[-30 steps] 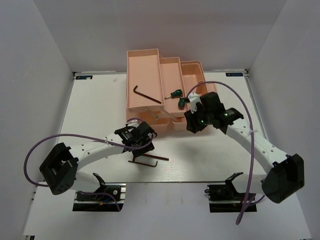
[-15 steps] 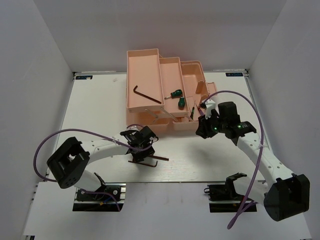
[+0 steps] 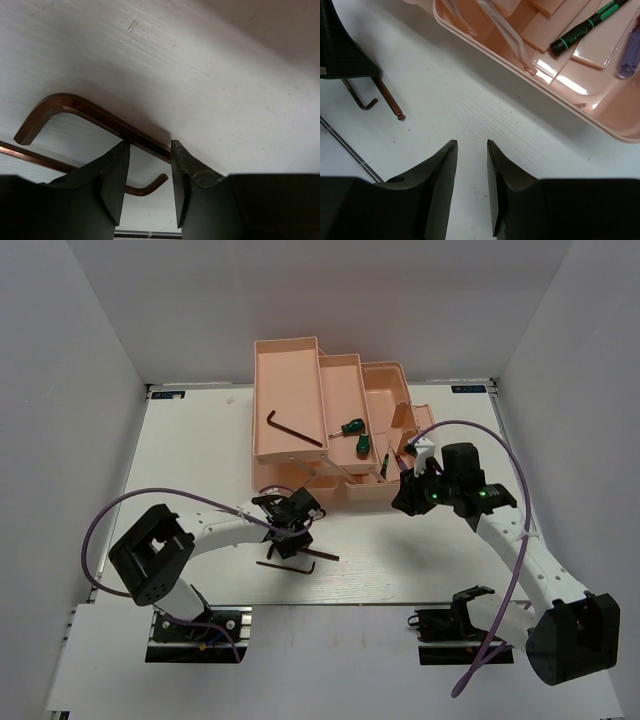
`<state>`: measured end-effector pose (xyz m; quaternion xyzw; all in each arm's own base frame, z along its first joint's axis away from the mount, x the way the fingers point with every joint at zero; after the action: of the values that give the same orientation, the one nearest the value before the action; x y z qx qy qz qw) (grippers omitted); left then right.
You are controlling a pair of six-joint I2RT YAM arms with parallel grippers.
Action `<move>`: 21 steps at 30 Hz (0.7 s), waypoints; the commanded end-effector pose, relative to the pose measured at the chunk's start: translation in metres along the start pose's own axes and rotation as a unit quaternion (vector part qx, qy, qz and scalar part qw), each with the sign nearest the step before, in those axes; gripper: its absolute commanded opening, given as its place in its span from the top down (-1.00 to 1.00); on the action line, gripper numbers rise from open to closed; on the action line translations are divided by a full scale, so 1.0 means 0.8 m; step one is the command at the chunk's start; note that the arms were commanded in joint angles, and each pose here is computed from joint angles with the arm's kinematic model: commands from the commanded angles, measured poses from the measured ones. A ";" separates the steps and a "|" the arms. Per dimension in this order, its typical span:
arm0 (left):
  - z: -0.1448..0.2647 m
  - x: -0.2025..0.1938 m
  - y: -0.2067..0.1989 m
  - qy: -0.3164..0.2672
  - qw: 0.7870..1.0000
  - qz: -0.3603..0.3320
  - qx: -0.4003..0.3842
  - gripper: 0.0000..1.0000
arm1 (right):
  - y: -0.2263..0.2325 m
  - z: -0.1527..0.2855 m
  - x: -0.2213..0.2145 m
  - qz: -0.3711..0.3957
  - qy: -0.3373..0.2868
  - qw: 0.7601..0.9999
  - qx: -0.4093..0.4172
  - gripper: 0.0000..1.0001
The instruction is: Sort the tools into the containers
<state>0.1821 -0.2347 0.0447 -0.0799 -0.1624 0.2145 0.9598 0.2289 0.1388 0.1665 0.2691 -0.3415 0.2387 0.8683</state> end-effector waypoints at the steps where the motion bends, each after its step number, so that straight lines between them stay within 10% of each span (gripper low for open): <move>1: -0.029 -0.017 0.044 0.013 0.996 -0.018 0.081 0.02 | 0.006 0.004 0.012 0.009 -0.027 0.999 0.016 0.28; 21: -0.002 -0.038 0.078 0.027 0.991 -0.108 0.073 1.00 | 0.008 0.006 0.011 0.000 -0.031 0.999 0.030 0.30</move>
<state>0.1598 -0.2226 0.0424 -0.0736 -0.1654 0.1735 0.9681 0.2274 0.1425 0.1734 0.2949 -0.3469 0.2407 0.8572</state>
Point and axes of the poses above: each gripper's point midway between its finger pads, its own z axis back along the fingers, its own y axis along the line the jaws close on, x = y × z, the point moved 3 cm from there along z, back along the fingers, and after that the axes turned 5 degrees about -z, right-handed, at the moved point
